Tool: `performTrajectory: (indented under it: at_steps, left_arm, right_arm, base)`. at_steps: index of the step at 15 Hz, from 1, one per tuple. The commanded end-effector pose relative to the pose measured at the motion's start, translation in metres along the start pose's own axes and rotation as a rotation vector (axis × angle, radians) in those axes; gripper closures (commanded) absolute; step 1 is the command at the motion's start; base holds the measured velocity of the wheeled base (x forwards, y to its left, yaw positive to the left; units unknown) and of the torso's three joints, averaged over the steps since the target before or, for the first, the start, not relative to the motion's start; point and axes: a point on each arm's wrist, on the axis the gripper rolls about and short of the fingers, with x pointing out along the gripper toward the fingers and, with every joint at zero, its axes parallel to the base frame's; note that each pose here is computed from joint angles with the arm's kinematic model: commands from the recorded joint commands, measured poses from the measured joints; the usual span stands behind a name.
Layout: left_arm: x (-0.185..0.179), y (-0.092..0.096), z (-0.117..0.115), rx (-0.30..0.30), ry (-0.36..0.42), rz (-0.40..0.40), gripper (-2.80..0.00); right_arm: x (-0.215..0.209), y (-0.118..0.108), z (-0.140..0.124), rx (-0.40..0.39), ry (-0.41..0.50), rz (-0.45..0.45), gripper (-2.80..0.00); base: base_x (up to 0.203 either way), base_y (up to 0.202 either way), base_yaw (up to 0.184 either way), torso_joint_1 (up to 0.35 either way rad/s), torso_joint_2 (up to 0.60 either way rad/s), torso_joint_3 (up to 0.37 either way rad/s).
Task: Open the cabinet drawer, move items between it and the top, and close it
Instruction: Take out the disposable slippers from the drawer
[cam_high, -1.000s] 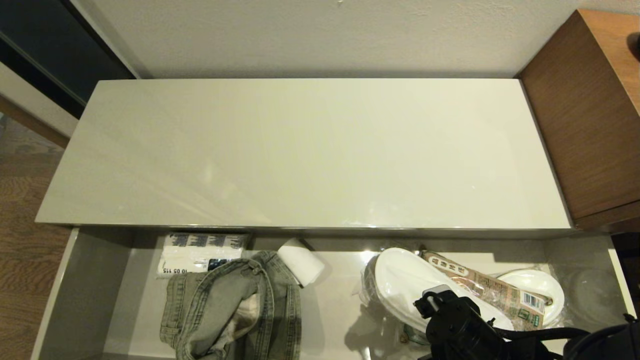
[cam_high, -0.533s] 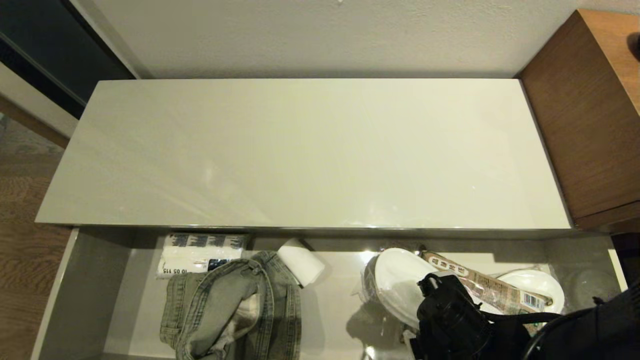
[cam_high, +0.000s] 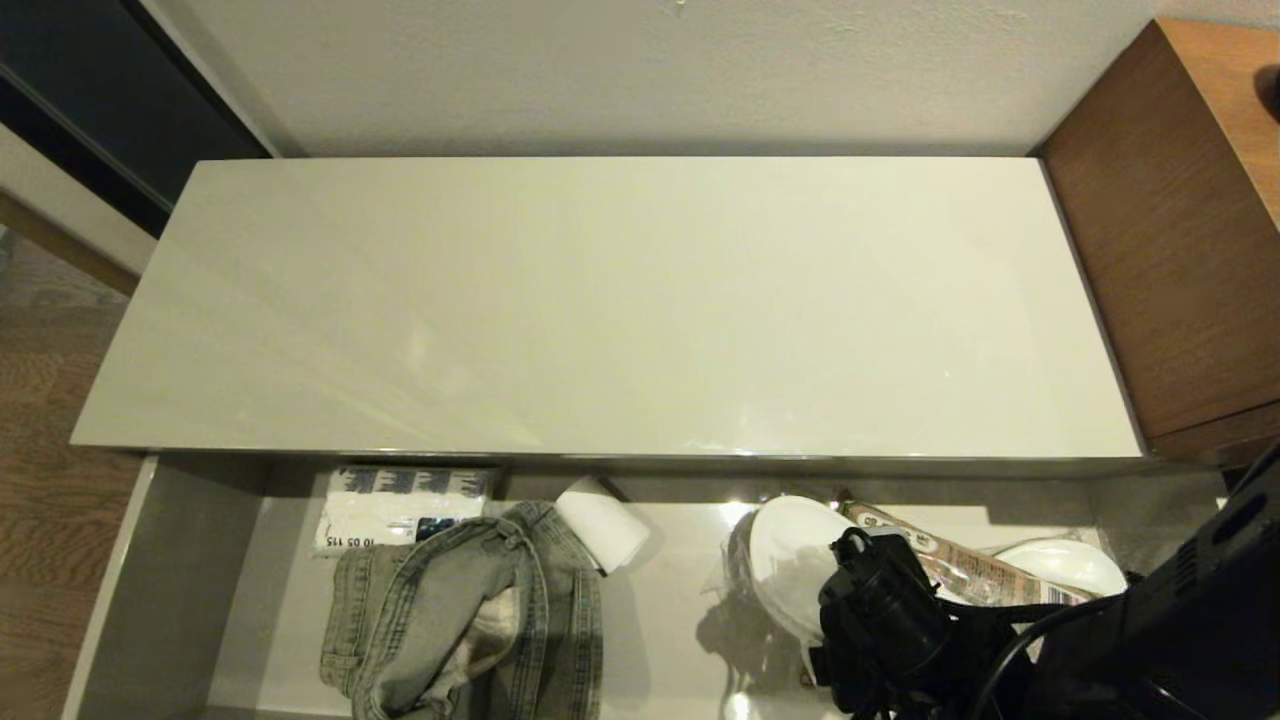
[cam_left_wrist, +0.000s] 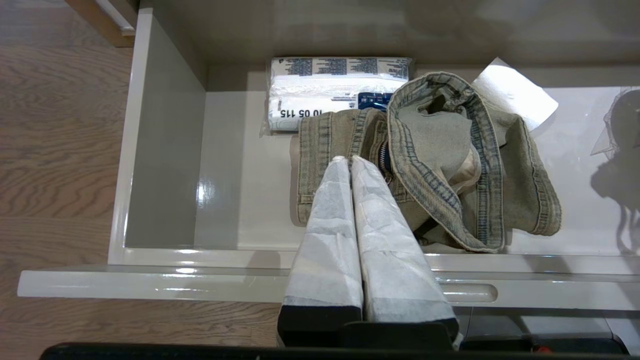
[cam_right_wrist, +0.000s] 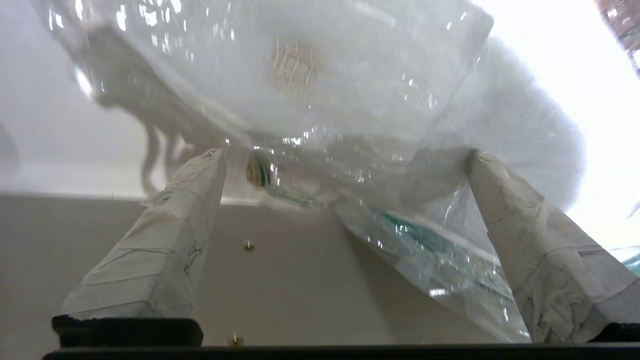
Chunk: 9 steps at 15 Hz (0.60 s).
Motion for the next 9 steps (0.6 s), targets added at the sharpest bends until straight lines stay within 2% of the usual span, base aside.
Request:
performTrajectory:
  at_steps: [1,6,9]
  left_arm:
    - [0.0,0.0,0.0,0.0,0.002,0.0,0.0]
    - [0.0,0.0,0.0,0.0,0.002,0.0,0.0]
    - [0.0,0.0,0.0,0.0,0.002,0.0,0.0]
  right_arm:
    - [0.003,0.0,-0.001,0.003,-0.005,-0.013,-2.8]
    - [0.006,0.0,0.001,0.014,-0.013,-0.03,-2.8]
    - [0.016,0.003,-0.002,0.006,-0.03,-0.087,-2.8]
  base:
    - [0.0,0.0,0.0,0.0,0.0,0.0]
    - [0.0,0.0,0.0,0.0,0.0,0.0]
    - [0.0,0.0,0.0,0.0,0.0,0.0]
